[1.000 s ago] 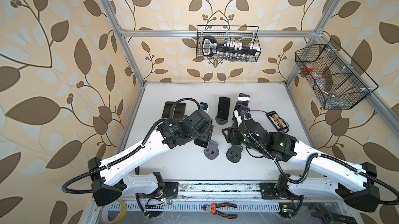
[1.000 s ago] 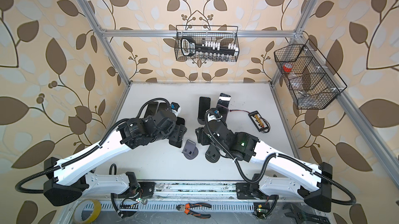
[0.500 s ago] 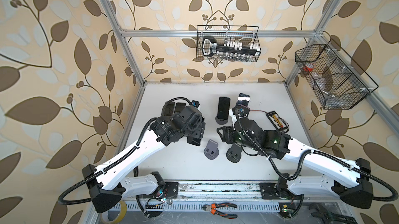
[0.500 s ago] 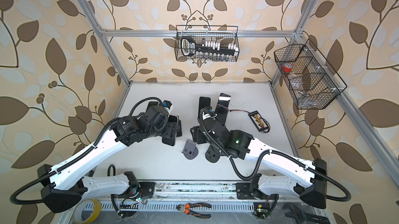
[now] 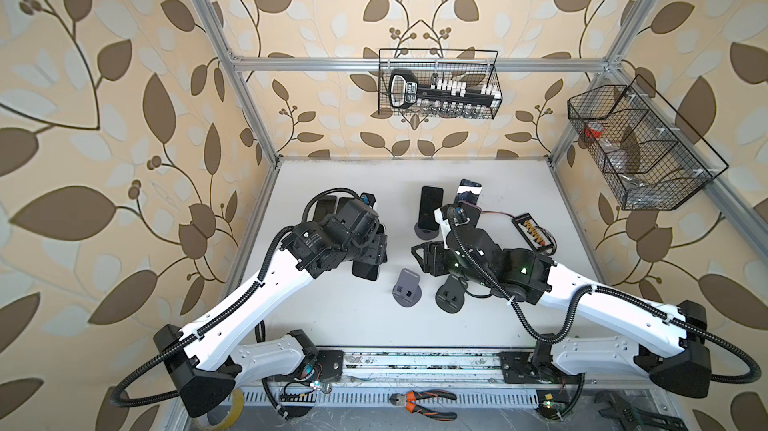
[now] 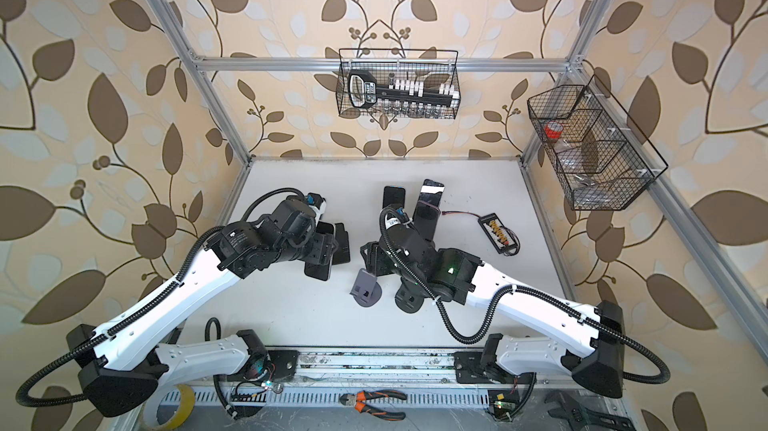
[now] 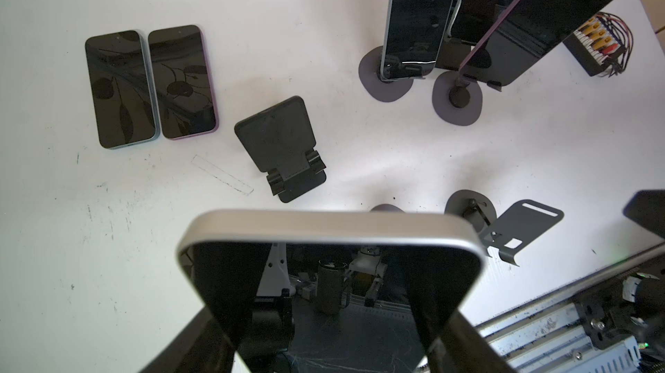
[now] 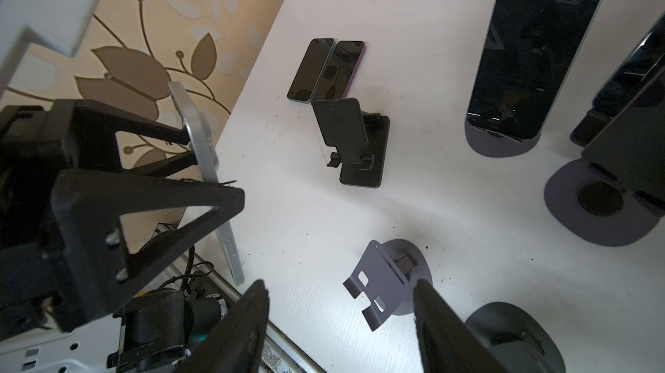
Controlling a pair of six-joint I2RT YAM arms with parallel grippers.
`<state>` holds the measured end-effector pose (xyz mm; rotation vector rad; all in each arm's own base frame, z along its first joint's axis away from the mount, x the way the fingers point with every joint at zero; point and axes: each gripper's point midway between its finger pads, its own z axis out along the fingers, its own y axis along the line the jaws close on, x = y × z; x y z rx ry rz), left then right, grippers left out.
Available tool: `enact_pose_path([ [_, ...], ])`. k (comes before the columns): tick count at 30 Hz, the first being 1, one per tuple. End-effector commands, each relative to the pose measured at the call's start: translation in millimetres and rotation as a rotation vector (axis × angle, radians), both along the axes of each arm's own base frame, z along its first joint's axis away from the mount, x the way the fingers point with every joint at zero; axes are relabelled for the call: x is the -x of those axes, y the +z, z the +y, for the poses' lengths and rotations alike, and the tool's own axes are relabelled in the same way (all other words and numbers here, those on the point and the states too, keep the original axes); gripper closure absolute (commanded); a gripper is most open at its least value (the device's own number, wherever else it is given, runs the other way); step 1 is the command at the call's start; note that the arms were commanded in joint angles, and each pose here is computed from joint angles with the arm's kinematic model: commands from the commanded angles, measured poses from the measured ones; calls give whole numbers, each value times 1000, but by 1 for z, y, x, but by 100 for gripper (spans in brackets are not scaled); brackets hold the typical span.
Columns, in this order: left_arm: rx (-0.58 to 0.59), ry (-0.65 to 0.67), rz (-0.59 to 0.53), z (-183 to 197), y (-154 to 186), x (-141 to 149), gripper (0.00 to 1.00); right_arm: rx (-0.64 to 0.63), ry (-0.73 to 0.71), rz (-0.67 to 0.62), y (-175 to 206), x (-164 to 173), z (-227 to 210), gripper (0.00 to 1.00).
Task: Remove the phone from the phone stand
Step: Place the phone at the middle-left of the table.
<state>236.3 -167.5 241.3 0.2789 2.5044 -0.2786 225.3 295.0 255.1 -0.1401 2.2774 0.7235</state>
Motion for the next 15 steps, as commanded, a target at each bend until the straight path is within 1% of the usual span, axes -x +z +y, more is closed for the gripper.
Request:
enact_pose_path([
  [1, 24, -12, -31, 5, 11, 1, 37, -35, 21, -15, 15, -1, 11, 35],
  [9, 28, -11, -20, 7, 9, 4, 38, -64, 29, 13, 11, 7, 18, 36],
  [15, 3, -4, -18, 13, 8, 5, 38, -70, 31, 24, 6, 12, 20, 36],
])
